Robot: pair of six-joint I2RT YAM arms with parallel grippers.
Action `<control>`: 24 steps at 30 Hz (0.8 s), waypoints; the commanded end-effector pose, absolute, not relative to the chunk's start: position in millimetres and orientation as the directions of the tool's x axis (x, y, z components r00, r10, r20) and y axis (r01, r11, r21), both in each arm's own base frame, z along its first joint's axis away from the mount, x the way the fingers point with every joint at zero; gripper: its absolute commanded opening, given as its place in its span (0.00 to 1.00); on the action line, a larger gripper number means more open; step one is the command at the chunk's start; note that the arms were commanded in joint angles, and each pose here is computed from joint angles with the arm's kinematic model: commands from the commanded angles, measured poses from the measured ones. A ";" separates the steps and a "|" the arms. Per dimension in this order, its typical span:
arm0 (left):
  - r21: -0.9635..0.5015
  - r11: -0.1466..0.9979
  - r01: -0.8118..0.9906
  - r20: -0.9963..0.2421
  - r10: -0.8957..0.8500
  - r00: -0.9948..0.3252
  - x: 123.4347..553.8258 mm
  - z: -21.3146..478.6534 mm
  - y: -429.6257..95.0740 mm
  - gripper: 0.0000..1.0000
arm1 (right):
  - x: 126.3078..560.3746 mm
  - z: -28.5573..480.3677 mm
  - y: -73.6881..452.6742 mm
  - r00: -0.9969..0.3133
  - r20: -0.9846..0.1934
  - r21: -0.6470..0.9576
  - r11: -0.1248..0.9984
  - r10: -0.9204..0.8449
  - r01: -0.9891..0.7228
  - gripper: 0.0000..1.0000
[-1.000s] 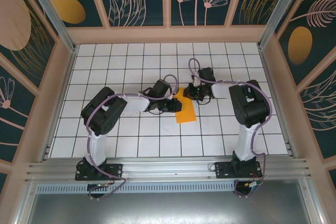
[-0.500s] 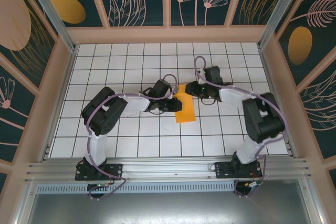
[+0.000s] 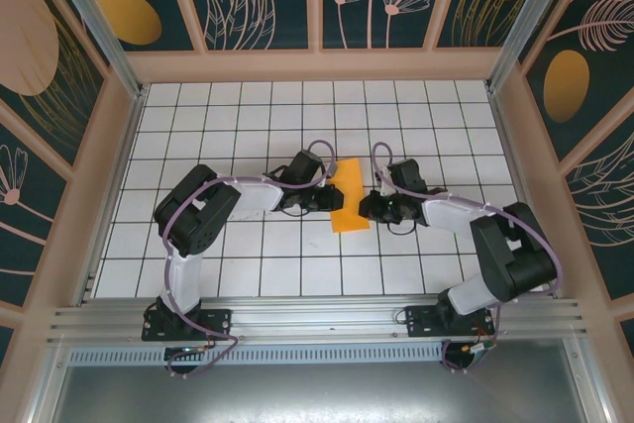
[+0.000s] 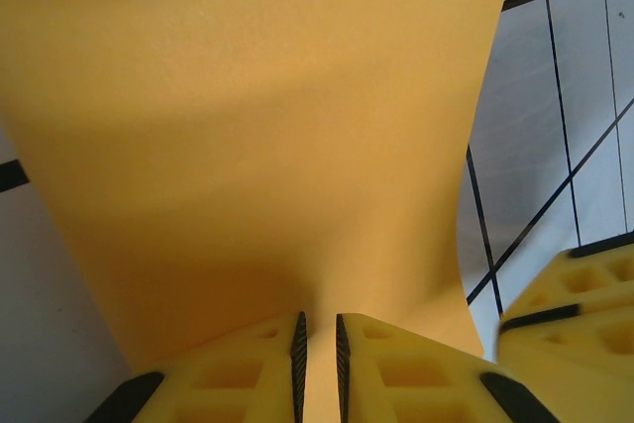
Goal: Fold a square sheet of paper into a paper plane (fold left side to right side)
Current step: Hold the square sheet of paper at the center of the table, then first fold the square sheet of paper in half at the center of the table.
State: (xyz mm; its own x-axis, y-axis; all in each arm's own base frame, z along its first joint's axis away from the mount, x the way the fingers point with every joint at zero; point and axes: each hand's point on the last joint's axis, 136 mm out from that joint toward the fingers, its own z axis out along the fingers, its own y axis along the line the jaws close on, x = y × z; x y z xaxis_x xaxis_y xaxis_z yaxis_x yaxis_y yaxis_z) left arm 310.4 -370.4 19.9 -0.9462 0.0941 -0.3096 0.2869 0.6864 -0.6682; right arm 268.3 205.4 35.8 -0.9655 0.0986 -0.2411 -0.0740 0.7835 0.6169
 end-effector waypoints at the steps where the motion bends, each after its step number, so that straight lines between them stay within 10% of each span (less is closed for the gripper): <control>1: -0.635 0.726 0.263 -0.284 0.097 -0.954 306.9 5.8 -362.9 0.20 | 268.6 31.7 214.0 -0.974 -0.212 0.623 0.779 0.083 -0.069 0.10; 24: -0.625 0.737 0.259 -0.348 0.034 -0.937 340.6 22.8 -374.5 0.25 | 256.5 -8.5 180.8 -0.989 -0.129 0.432 0.902 0.076 0.013 0.10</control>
